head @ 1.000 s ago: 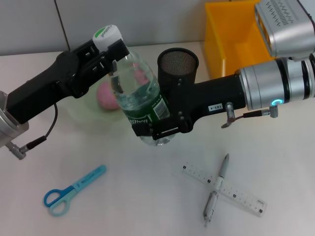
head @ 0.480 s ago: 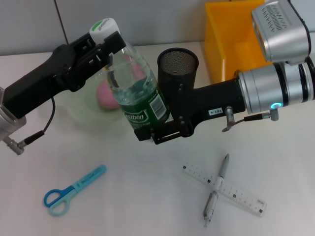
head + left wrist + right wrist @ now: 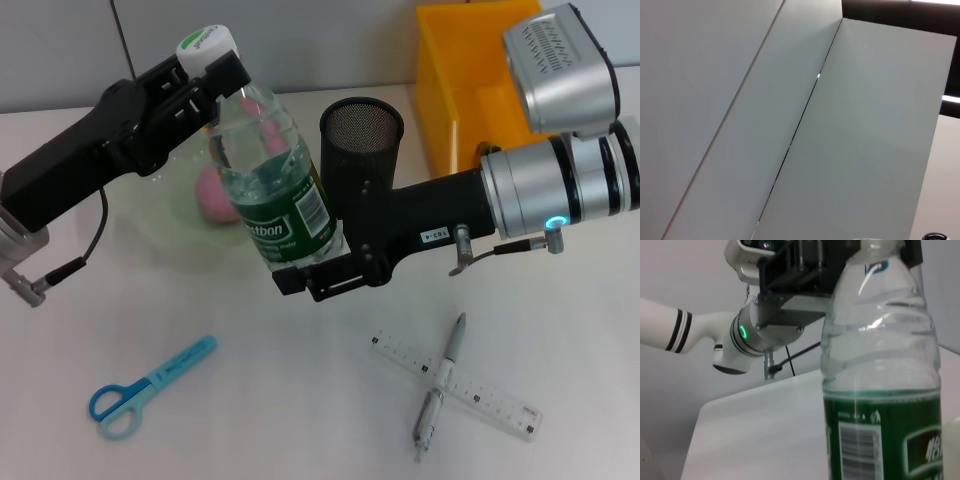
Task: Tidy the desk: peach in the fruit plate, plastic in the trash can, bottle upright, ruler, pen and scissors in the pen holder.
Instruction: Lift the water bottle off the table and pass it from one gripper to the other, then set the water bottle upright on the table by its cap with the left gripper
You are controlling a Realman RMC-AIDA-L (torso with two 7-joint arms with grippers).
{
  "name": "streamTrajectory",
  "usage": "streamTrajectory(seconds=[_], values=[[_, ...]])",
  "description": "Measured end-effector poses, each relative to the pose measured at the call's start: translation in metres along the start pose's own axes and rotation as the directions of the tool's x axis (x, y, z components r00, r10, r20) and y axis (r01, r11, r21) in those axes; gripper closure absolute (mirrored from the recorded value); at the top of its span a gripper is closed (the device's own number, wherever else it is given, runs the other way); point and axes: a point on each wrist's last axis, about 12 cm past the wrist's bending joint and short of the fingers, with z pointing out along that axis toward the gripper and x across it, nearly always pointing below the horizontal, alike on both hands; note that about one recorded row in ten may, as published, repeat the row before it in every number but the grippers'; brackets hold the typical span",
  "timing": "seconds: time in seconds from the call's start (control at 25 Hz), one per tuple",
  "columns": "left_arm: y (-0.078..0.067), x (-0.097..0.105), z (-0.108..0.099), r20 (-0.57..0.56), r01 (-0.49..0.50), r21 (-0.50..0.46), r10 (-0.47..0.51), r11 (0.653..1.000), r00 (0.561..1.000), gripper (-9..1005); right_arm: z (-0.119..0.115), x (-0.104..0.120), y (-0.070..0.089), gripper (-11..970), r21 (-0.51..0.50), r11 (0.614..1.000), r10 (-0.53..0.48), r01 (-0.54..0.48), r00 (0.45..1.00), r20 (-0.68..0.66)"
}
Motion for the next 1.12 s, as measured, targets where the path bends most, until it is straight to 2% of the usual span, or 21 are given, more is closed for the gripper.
streamTrajectory(seconds=[0.4, 0.64, 0.8, 0.88, 1.12], values=[[0.001, -0.007, 0.001, 0.009, -0.010, 0.005, 0.010, 1.000, 1.000, 552, 0.000, 0.008, 0.000, 199, 0.004, 1.000, 0.026, -0.026, 0.999, -0.022], [0.001, -0.006, -0.006, 0.009, -0.015, -0.019, 0.015, 1.000, 1.000, 552, -0.001, 0.014, 0.000, 201, 0.023, 0.999, 0.047, -0.046, 0.999, -0.022], [0.000, -0.008, -0.025, 0.009, -0.055, -0.072, 0.056, 0.996, 0.998, 553, -0.003, 0.022, -0.002, 201, 0.054, 0.997, 0.062, -0.060, 0.998, -0.021], [-0.001, -0.009, -0.028, 0.007, -0.066, -0.078, 0.067, 0.995, 0.998, 553, -0.004, 0.025, -0.002, 201, 0.060, 0.996, 0.061, -0.060, 0.998, -0.019], [-0.008, -0.005, -0.055, -0.024, -0.160, -0.134, 0.158, 0.978, 0.987, 553, -0.005, 0.030, 0.001, 201, 0.053, 0.998, 0.026, -0.025, 0.999, -0.023]])
